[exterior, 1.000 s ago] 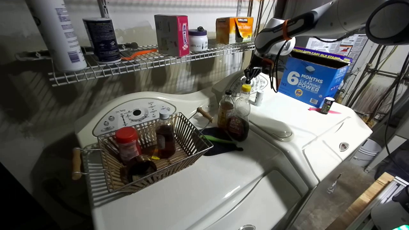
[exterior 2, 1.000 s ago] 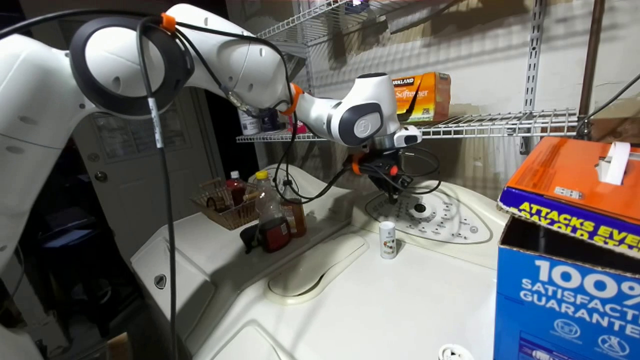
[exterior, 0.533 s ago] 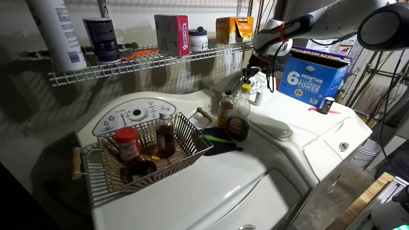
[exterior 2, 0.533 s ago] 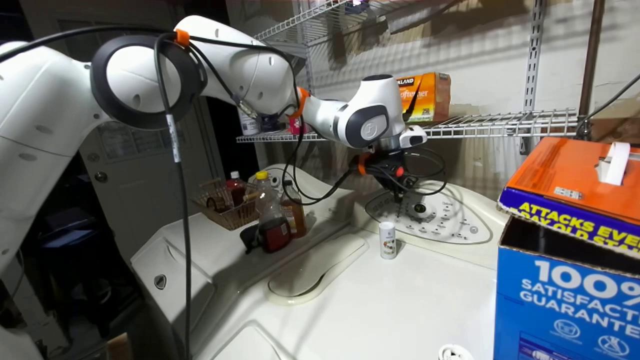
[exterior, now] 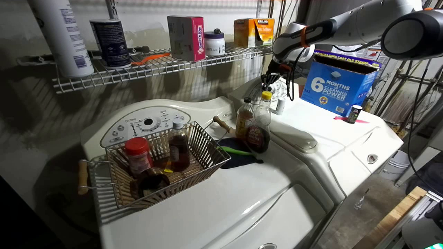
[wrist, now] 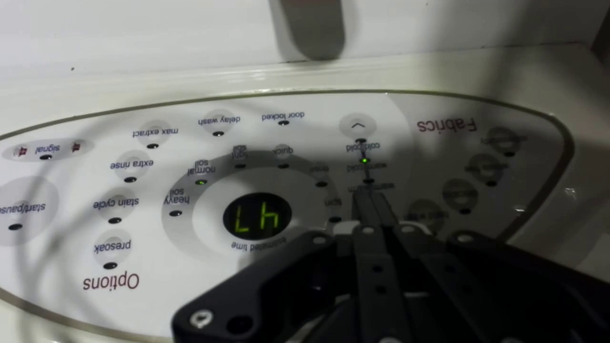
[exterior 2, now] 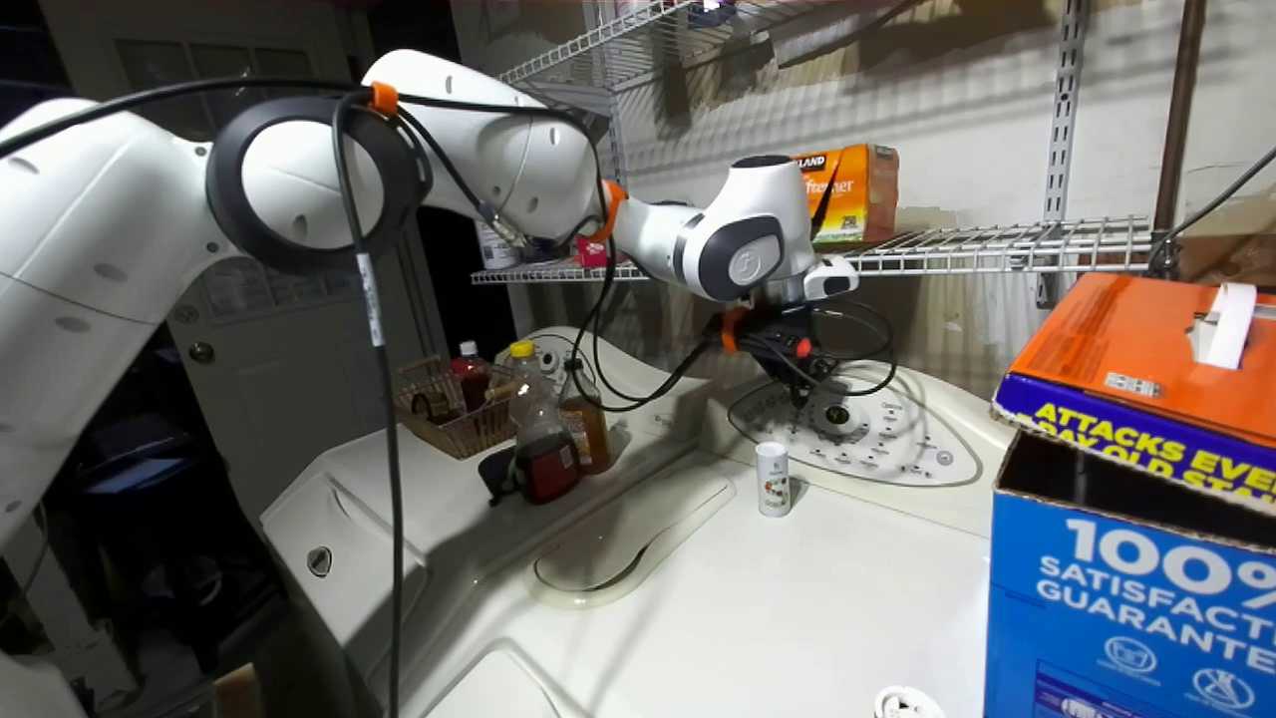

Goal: Press a button on the washing machine

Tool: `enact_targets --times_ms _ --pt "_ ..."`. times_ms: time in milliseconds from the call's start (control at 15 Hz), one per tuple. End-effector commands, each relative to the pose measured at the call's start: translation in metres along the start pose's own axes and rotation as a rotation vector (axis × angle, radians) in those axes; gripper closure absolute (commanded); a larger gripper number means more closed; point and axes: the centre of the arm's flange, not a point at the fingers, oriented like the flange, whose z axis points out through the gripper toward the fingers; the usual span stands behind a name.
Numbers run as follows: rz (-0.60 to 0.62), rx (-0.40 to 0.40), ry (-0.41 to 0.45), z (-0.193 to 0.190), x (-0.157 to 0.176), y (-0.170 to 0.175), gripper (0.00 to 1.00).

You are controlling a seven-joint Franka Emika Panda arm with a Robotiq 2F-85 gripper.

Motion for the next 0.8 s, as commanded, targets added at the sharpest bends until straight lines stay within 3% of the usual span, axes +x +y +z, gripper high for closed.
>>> enact_targets --times_ms 0,333,733 --pt "0.044 0.026 -0.001 0.007 0.017 0.002 1.00" --pt "0.133 -0.004 -0.040 0.016 0.022 -0.011 1.00" --pt "0.269 -0.110 -0.037 0.029 0.033 -0.033 1.00"
